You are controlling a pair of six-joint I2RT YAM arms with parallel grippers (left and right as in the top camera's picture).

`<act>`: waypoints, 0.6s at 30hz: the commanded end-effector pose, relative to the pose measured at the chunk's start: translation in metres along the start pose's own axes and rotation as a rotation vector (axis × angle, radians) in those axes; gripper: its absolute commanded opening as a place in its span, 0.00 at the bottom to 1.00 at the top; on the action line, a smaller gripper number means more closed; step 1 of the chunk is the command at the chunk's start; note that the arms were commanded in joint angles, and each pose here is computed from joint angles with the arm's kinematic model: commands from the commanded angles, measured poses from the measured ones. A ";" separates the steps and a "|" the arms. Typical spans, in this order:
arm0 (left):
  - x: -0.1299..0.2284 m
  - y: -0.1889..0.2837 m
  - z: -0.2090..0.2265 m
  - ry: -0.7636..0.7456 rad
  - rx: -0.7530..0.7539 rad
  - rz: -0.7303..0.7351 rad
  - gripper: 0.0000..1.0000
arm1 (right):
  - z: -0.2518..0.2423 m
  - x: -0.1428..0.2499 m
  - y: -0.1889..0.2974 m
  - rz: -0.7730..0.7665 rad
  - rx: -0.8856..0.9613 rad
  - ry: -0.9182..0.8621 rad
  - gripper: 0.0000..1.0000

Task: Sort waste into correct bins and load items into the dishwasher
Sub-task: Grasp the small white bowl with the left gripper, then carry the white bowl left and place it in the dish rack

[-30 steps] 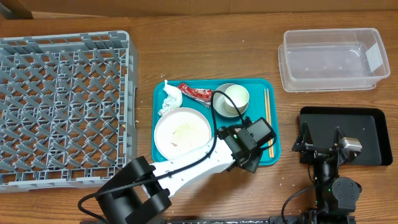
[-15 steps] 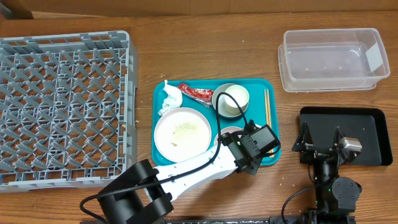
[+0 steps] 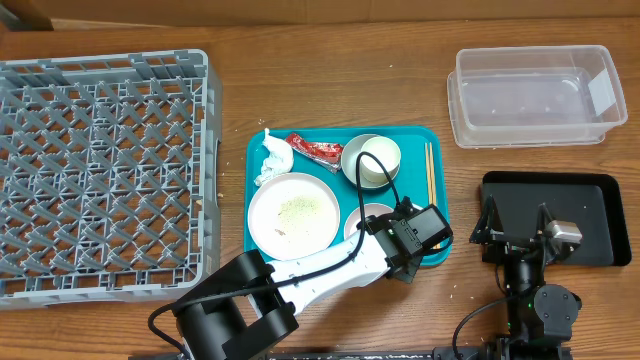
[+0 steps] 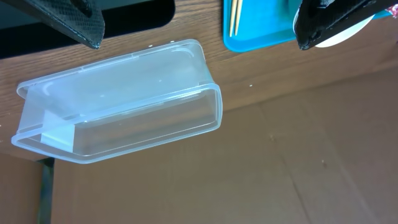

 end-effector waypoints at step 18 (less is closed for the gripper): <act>-0.147 0.236 0.175 0.439 0.103 -0.226 0.04 | -0.001 0.002 0.000 -0.004 -0.001 0.008 1.00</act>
Point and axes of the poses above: each gripper's point midway between its finger pads, its own y axis back along the fingers, its own z axis along the line the jaws close on, x = y × z, the point moved 9 cm from there along y, back along the fingers, and after that the axes turned 8 degrees about y, right-handed, at the moved point
